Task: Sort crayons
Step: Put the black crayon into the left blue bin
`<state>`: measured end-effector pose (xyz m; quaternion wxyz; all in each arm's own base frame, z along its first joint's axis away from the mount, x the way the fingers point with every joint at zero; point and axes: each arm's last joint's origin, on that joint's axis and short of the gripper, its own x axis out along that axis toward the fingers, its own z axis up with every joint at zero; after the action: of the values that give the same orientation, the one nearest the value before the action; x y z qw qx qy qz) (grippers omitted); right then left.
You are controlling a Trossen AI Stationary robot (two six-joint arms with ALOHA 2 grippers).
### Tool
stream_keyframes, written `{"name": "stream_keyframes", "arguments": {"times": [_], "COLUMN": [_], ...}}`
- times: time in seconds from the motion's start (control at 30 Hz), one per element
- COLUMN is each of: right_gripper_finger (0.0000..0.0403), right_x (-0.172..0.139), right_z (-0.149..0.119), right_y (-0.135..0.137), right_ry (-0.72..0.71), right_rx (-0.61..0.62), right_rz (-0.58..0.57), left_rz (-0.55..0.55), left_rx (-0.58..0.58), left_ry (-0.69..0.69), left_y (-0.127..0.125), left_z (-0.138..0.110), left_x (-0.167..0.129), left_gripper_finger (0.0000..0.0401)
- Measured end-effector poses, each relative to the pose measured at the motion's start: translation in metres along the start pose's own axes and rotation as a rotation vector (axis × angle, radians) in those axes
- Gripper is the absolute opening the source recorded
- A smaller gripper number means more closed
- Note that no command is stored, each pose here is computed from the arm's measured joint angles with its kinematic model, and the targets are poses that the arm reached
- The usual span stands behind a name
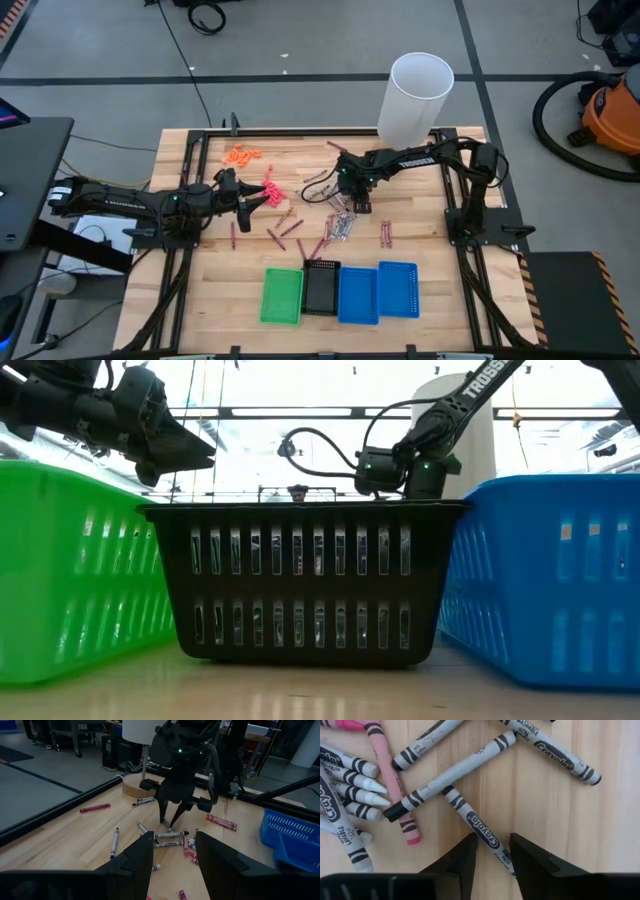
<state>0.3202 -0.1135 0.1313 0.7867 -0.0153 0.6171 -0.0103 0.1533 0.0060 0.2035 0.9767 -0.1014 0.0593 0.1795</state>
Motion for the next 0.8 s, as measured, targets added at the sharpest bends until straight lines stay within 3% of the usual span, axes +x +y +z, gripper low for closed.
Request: {"name": "stream_keyframes", "arguments": {"times": [0.37,0.63,0.8], "right_gripper_finger": [0.0023,0.0033,0.0033], "right_x": [-0.012,-0.016,-0.035], "right_z": [-0.014,-0.015,-0.012], "right_y": [0.000,0.005,0.016], "right_ry": [0.104,0.133,0.085], "right_rx": [0.088,0.098,0.084], "right_rz": [0.004,-0.032,-0.058], "left_rz": [0.002,0.002,0.002], "left_rx": [0.002,0.002,0.003], "left_ry": [0.006,0.006,0.007], "left_y": [0.000,0.000,0.000], "left_z": [-0.001,-0.001,-0.001], "left_x": [0.000,0.000,0.000], "left_gripper_finger": [0.0157,0.0157,0.0157]}}
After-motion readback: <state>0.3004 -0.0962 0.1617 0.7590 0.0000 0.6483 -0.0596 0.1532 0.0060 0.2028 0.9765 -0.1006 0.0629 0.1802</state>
